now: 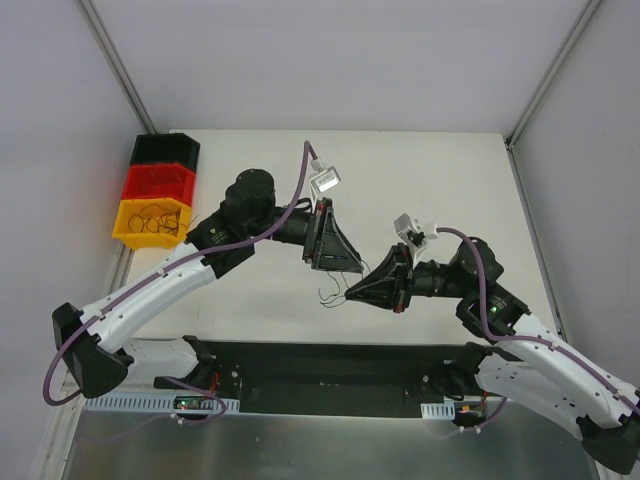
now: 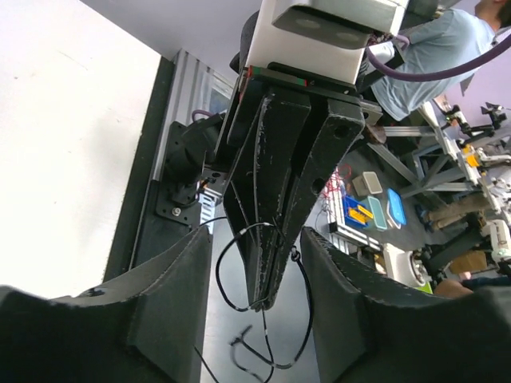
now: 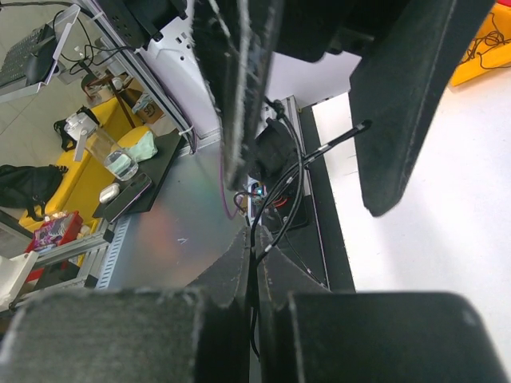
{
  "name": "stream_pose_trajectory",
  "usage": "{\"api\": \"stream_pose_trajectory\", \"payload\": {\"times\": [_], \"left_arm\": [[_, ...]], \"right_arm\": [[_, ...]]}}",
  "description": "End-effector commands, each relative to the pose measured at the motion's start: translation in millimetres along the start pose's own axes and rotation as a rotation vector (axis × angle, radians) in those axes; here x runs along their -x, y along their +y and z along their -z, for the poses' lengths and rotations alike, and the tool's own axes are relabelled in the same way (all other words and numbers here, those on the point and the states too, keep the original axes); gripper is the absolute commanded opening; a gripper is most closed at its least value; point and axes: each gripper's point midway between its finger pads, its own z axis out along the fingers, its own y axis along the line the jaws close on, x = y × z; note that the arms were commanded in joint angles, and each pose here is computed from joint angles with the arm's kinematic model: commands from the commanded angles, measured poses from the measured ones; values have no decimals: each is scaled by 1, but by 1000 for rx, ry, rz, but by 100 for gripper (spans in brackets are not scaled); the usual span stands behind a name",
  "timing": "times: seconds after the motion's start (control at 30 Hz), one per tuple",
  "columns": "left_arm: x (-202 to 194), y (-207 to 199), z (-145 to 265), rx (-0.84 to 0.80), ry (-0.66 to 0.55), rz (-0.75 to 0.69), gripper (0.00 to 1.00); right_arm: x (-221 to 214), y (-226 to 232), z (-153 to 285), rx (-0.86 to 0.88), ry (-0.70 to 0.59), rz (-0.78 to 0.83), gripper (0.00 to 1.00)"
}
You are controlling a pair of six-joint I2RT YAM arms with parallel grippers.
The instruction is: Untangle the cables
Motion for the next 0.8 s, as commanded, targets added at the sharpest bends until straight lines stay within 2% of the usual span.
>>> {"api": "stream_pose_trajectory", "payload": {"times": [0.0,0.1,0.2,0.23,0.27,0.33,0.4,0.53,0.57,0.67,0.77], "left_arm": [[4,-10,-4,-93,-2,-20,45],[7,-10,-5,-95,-5,-34,31],[11,-12,-3,-87,-27,-71,0],[12,-11,-3,-73,-40,-81,0],[14,-8,-1,-51,-55,-89,0],[20,-2,3,11,-82,-110,0],[28,13,11,119,-114,-125,0],[44,56,41,357,-177,-101,0],[48,68,50,412,-196,-85,0],[62,107,93,603,-296,-29,0],[79,143,143,790,-406,17,0]], "right_arm": [[19,16,-1,52,-39,84,0],[19,15,-1,48,-41,88,0],[17,12,-2,31,-39,83,0],[18,7,-1,0,-43,80,0],[17,-4,0,-59,-39,75,15],[13,-26,6,-193,-43,65,50],[9,-48,15,-325,-48,60,71],[8,-88,57,-649,-103,55,86],[13,-105,79,-803,-151,51,89],[12,-122,136,-1082,-227,44,96],[-2,-131,170,-1225,-261,39,100]]}}
